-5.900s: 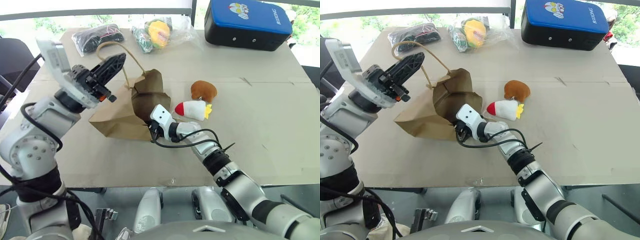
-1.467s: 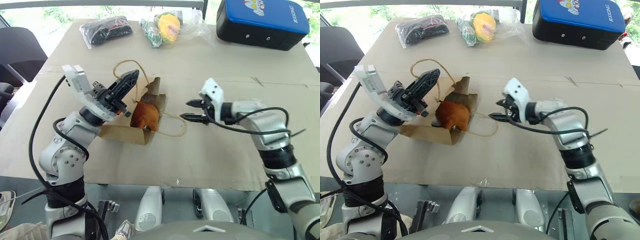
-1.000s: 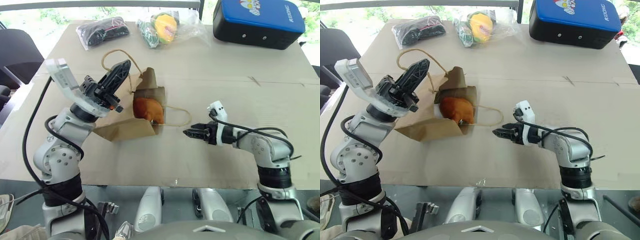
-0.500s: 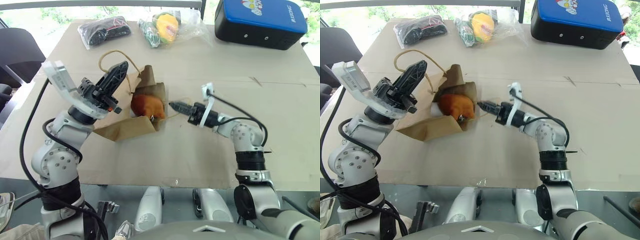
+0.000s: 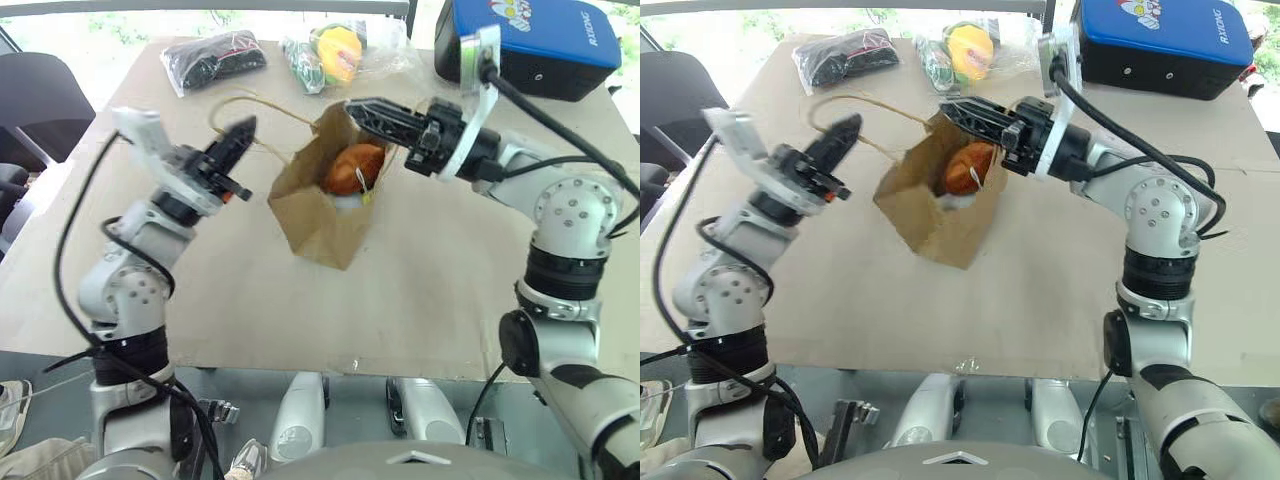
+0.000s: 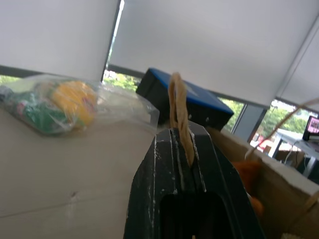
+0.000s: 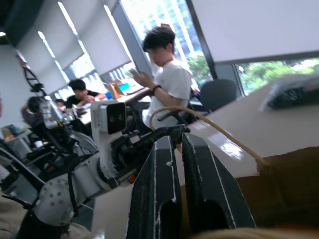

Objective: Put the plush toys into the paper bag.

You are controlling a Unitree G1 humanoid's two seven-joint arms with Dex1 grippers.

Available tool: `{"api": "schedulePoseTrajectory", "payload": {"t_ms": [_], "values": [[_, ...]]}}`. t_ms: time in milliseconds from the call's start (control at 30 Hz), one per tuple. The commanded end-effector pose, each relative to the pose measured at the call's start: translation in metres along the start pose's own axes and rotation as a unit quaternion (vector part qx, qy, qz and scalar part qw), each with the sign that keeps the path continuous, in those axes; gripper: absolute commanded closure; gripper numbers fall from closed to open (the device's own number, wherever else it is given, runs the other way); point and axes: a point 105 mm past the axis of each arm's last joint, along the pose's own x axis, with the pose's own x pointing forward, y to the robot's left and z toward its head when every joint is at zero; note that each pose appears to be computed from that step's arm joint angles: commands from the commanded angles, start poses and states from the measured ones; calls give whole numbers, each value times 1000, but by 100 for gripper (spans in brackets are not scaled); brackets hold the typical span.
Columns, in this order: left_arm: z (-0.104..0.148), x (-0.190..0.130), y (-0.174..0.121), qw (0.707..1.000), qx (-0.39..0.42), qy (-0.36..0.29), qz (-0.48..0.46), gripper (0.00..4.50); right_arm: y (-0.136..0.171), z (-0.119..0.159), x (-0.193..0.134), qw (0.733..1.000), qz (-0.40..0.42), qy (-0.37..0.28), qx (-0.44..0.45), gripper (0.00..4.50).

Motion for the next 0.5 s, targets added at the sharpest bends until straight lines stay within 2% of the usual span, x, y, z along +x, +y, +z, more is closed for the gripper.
{"api": "schedulePoseTrajectory", "payload": {"t_ms": [33, 100, 167, 233, 300, 367, 400, 500], "values": [[-1, 6, -7, 999, 19, 2, -31, 450, 0, 1, -2, 999, -20, 2, -39, 442], [5, 5, -9, 998, -3, -7, -61, 382, 3, 5, -9, 998, -19, 7, -55, 394], [12, 3, -8, 997, -9, -14, -75, 307, 9, 9, -18, 997, -19, 20, -73, 318], [19, -2, -1, 998, -8, -15, -66, 215, 16, 6, -32, 995, -7, 53, -81, 221], [24, -10, -1, 997, -23, -9, -75, 128, 22, 0, -49, 992, -2, 94, -87, 219], [28, -23, -3, 995, -36, 5, -93, 59, 25, -6, -63, 989, -4, 117, -88, 219], [29, -29, -1, 995, -34, 12, -92, 47, 25, -11, -67, 987, -9, 128, -93, 219], [29, -47, 4, 996, -36, 29, -81, 47, 20, -29, -69, 980, -28, 154, -120, 219]]}}
